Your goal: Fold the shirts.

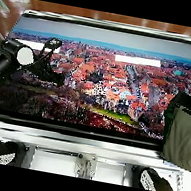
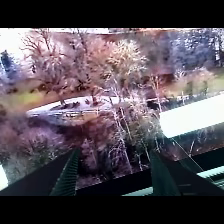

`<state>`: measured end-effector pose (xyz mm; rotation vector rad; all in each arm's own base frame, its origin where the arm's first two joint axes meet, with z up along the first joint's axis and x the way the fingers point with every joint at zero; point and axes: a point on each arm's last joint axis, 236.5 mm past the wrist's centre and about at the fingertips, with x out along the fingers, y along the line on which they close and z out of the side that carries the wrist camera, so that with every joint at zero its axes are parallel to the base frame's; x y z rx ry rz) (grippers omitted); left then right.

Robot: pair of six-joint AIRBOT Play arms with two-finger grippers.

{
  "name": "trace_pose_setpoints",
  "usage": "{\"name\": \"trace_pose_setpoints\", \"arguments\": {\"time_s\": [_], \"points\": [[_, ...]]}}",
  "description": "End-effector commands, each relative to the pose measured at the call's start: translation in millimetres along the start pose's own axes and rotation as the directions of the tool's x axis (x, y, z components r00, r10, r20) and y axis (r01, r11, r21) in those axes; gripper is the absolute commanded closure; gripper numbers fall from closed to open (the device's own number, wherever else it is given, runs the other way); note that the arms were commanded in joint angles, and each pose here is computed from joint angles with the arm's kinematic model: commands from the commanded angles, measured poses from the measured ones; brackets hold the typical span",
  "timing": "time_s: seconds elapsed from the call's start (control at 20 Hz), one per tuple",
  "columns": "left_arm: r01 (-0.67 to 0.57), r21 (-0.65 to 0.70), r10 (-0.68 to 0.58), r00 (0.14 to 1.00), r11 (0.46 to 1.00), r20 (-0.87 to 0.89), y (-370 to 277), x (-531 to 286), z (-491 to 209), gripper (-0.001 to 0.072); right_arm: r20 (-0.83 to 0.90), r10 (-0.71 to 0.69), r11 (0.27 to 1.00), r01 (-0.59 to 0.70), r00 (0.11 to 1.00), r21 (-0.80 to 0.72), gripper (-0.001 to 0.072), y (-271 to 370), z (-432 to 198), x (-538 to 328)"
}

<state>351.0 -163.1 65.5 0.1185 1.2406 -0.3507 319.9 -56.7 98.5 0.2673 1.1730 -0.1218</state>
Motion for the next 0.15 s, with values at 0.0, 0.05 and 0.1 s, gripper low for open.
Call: {"name": "trace_pose_setpoints", "arguments": {"time_s": [0.0,0.05,0.1], "points": [[-0.002,0.000,0.002,1.000,1.000,0.000,0.1,0.2,0.1,0.0175,0.000,0.002,1.000,-0.002,1.000,-0.002,0.0018,0.8,0.3,0.0],[-0.002,0.000,0.002,1.000,1.000,0.000,0.1,0.2,0.1,0.0175,0.000,0.002,1.000,-0.002,1.000,-0.002,0.0018,0.8,0.3,0.0],[-0.002,0.000,0.002,1.000,1.000,0.000,0.1,0.2,0.1,0.0175,0.000,0.002,1.000,-0.002,1.000,-0.002,0.0018,0.9,0.2,0.0]]}}
